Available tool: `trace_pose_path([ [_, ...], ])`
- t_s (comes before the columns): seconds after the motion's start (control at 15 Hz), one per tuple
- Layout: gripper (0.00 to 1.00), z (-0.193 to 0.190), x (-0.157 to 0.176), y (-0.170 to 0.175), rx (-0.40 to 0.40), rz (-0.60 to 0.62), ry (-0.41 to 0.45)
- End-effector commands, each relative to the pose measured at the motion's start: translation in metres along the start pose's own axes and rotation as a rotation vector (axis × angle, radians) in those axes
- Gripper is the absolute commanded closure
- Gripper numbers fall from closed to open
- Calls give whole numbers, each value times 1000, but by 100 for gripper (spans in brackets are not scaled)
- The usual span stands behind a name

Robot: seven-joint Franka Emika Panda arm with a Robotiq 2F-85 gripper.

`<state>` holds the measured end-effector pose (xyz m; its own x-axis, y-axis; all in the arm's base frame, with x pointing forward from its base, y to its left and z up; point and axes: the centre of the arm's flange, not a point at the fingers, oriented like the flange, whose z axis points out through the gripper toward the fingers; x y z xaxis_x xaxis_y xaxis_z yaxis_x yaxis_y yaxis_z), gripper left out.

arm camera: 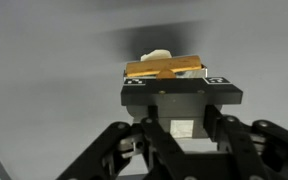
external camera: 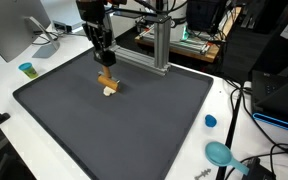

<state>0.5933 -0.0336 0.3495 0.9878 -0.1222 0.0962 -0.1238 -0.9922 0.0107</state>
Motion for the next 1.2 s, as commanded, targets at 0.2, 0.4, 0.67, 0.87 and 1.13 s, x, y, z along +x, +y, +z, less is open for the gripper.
trace_pose_path([
  [0.2, 79, 28, 0, -6, -63, -5, -69],
  [0.4, 79, 35, -3, -8, -59, -20, -99],
  [0.67, 79, 42, -6, -11, -66, -32, -146],
  [0.87, 79, 45, -7, -11, -59, -23, -158],
  [1.13, 79, 15, -18, 5, -81, -31, -152],
])
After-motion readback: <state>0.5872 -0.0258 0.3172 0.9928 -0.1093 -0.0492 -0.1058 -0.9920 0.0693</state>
